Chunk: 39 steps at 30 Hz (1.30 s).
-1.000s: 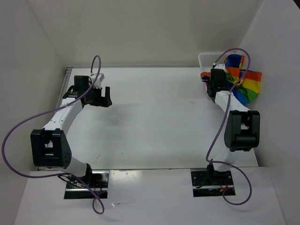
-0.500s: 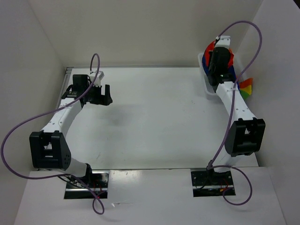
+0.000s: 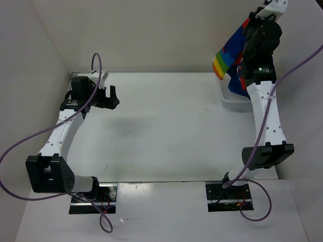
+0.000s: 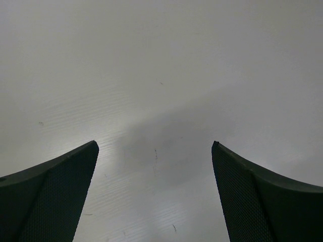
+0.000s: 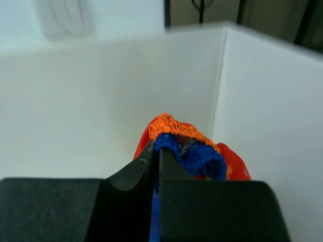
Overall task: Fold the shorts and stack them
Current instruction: Grab the shorts from the pile, then move the shorts to the center of the board
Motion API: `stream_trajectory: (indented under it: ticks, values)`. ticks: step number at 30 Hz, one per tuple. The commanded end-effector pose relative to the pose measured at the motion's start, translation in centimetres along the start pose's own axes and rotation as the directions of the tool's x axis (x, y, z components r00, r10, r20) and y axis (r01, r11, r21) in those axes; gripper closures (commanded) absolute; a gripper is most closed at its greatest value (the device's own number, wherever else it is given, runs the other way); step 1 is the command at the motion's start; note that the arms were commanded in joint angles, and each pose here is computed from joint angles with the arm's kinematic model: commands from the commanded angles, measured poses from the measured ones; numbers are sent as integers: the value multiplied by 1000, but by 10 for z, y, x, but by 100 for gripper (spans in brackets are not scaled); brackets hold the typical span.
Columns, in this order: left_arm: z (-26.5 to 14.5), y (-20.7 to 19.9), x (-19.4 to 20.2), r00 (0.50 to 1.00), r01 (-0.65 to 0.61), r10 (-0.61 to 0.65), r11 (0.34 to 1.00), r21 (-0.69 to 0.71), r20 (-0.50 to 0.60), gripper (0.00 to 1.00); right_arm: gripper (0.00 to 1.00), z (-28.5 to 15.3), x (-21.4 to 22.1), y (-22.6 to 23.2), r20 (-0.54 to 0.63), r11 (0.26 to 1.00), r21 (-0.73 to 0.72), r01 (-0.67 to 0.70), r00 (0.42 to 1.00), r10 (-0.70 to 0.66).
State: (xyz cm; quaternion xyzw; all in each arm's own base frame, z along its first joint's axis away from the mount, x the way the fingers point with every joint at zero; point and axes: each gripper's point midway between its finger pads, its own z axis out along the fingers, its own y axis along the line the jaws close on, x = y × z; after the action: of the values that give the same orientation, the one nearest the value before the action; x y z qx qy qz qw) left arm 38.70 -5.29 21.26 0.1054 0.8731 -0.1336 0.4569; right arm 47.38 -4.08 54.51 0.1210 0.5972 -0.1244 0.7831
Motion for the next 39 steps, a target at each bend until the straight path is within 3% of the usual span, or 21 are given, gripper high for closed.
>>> stream_trajectory:
  ticks: [1,5,8,11,14,16,17,21,22,25,31,33,34,35,36,38,39]
  values:
    - [-25,-9,-52,985,-64,63,998,1,162,0,100,-30,-131,-4,298,994,-53,-95,949,106]
    - [-35,-9,-61,979,-73,74,997,-14,191,0,100,-44,-193,-5,421,988,-106,-113,895,148]
    - [-44,-10,-69,972,-79,84,996,-32,218,0,100,-74,-253,1,535,972,-210,-110,819,209]
    - [-47,-8,-71,970,-79,88,996,-45,225,0,100,-93,-266,38,527,928,-365,-75,805,272]
    - [-52,-8,-74,968,-80,91,995,-55,233,0,100,-114,-257,82,414,790,-610,-59,826,382]
    - [-52,-7,-74,968,-78,91,995,-64,232,0,100,-125,-248,108,305,673,-733,-95,839,451]
    - [-55,-5,-76,966,-77,94,994,-79,239,0,100,-134,-237,128,238,580,-810,-84,857,456]
    - [-56,2,-76,967,-66,94,991,-120,236,0,100,-161,-217,181,35,376,-909,-182,864,502]
    - [-56,2,-76,967,-66,94,991,-120,236,0,100,-168,-208,196,-82,304,-912,-274,850,521]
    - [-54,11,-74,970,-53,90,985,-165,225,0,100,-157,-172,218,-297,228,-857,-462,804,514]
    - [-46,32,-67,976,-28,83,965,-259,203,0,100,-117,-50,255,-548,336,-624,-705,702,455]
    - [-39,37,-64,979,-25,78,963,-267,189,0,99,-108,18,283,-580,459,-536,-709,704,409]
    - [-32,39,-60,982,-24,72,964,-265,172,0,85,-109,46,296,-599,507,-507,-697,708,375]
    - [-29,40,-55,986,-22,65,964,-263,154,0,58,-116,72,314,-621,532,-498,-684,710,332]
    - [-29,40,-61,984,-23,68,964,-264,162,0,17,-102,124,328,-649,597,-442,-669,698,302]
    - [-19,39,-52,993,-21,48,970,-242,110,0,2,-99,166,342,-644,673,-427,-604,726,242]
    - [-18,40,-51,994,-19,44,970,-241,97,0,1,-86,188,342,-621,727,-405,-555,750,228]
